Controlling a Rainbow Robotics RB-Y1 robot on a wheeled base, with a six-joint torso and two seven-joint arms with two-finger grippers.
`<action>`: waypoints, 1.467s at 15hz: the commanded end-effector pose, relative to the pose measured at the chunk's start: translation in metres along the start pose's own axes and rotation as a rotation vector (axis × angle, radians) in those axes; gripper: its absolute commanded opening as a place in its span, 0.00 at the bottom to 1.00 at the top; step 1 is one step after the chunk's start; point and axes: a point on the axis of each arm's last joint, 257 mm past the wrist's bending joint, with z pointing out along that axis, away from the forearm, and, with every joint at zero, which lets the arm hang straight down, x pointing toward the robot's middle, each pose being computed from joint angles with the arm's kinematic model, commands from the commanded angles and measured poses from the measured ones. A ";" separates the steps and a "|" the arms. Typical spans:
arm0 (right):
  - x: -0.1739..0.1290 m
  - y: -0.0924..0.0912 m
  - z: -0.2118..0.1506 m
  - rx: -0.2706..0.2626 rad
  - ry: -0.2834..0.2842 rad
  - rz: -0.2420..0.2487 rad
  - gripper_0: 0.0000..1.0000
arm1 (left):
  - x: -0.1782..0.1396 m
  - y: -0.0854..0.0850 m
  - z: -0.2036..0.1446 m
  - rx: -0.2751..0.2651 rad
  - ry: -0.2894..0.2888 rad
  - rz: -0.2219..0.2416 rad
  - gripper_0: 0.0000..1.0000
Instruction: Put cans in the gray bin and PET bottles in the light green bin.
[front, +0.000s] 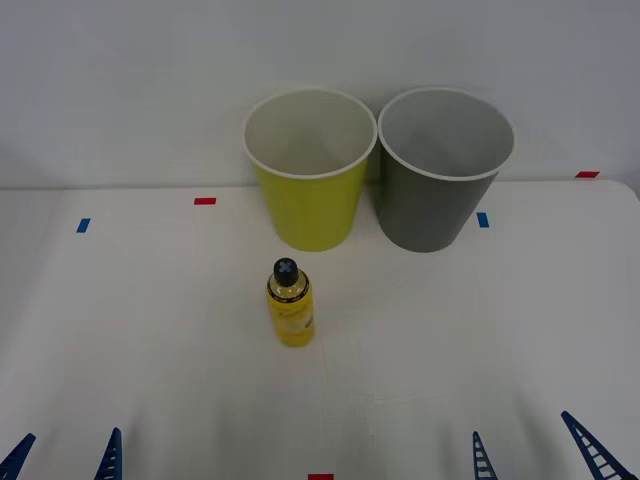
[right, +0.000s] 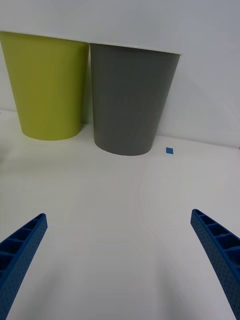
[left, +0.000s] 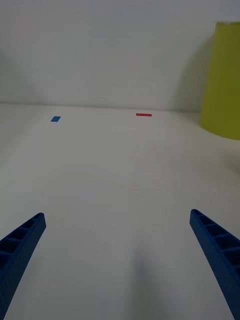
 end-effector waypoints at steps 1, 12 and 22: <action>0.000 0.000 0.000 0.000 0.000 0.000 1.00 | 0.000 0.000 0.000 0.000 0.000 0.000 1.00; 0.000 0.000 0.000 0.000 0.000 0.000 1.00 | 0.000 0.000 0.000 0.000 0.000 0.000 1.00; 0.000 0.000 0.000 0.000 0.000 0.000 1.00 | 0.000 0.000 0.000 0.000 0.000 0.000 1.00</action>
